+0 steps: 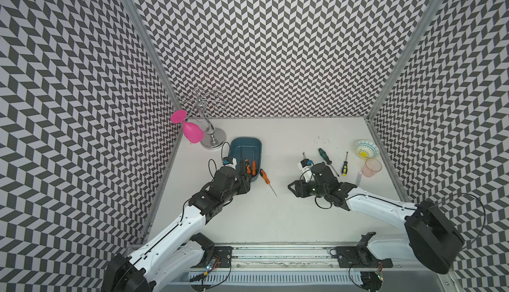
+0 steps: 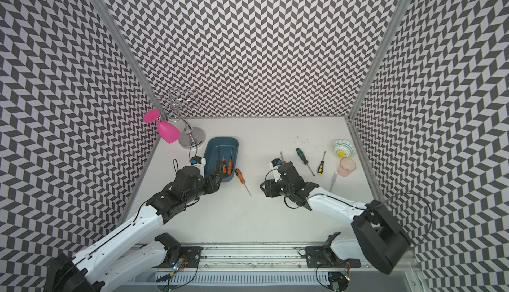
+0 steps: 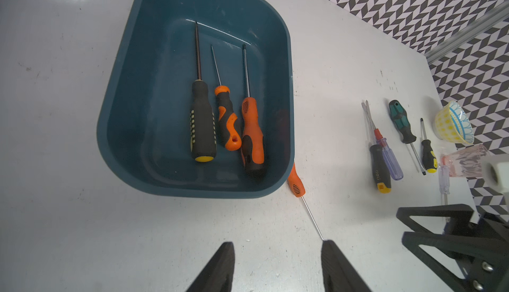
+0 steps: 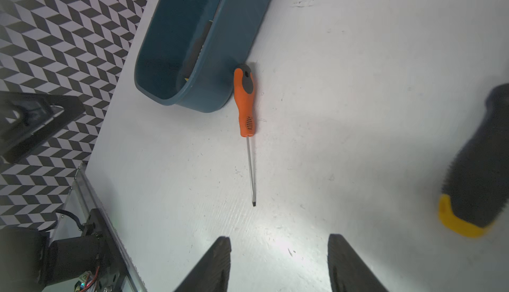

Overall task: Put the screwdriver on the desktop into the storage box
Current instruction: Pick up the screwdriver from the center of the board.

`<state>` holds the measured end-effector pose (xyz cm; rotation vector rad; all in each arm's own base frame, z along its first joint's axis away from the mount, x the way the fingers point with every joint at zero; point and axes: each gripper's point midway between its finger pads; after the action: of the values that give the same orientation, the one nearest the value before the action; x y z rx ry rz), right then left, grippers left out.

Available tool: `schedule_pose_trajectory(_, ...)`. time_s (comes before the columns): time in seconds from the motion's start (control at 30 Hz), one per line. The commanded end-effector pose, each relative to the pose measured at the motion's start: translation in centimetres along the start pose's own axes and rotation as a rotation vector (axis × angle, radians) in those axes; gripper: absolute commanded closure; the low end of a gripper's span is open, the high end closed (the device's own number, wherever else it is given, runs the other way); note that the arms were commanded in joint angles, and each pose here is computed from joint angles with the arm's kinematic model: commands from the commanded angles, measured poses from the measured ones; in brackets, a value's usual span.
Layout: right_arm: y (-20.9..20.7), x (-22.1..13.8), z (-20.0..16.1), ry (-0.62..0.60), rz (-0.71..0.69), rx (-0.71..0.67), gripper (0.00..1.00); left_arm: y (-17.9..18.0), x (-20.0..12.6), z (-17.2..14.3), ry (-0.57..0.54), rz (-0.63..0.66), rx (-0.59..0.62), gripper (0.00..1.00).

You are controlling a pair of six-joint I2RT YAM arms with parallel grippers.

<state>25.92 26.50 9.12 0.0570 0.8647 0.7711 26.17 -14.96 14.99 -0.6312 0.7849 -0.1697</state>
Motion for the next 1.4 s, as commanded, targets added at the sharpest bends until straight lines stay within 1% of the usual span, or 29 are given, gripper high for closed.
schedule_pose_trajectory(0.0, 1.4, 1.6, 1.5, 0.002, -0.002, -0.065, 0.42, 0.0, -0.3, -0.2, -0.003, -0.011, -0.017, 0.46)
schedule_pose_trajectory(0.33, 3.2, 6.9, 2.4, 0.109, -0.027, -0.139, 0.42, 0.2, -0.8, 0.3, -0.024, -0.003, -0.027, 0.46)
schedule_pose_trajectory(0.77, 3.3, 11.1, 3.0, 0.175, -0.11, -0.204, 0.46, 0.0, -0.9, 0.3, -0.022, -0.007, -0.038, 0.46)
schedule_pose_trajectory(0.9, 3.1, 12.2, 2.5, 0.203, -0.135, -0.216, 0.52, -0.1, -1.0, 0.4, -0.023, -0.008, -0.037, 0.46)
schedule_pose_trajectory(1.2, 1.8, 13.3, 1.7, 0.233, -0.226, -0.23, 0.59, -0.2, -1.1, 0.7, -0.03, -0.005, -0.034, 0.46)
schedule_pose_trajectory(1.27, 1.5, 13.4, 1.6, 0.236, -0.235, -0.231, 0.63, -0.2, -1.2, 0.7, -0.031, -0.005, -0.034, 0.46)
schedule_pose_trajectory(1.3, 1.5, 13.4, 1.4, 0.238, -0.236, -0.231, 0.67, -0.2, -1.2, 0.7, -0.032, -0.006, -0.033, 0.46)
schedule_pose_trajectory(1.37, 1.3, 13.5, 1.1, 0.245, -0.243, -0.232, 0.7, -0.3, -1.2, 0.8, -0.033, -0.008, -0.033, 0.46)
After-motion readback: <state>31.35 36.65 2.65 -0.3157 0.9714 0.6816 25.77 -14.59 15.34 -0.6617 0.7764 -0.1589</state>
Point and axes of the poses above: each gripper's point midway between its finger pads, its own x axis out along the fingers, its own y axis along the line the jaws close on, z = x × y, and after that the axes turned 13 degrees about -x, right-handed
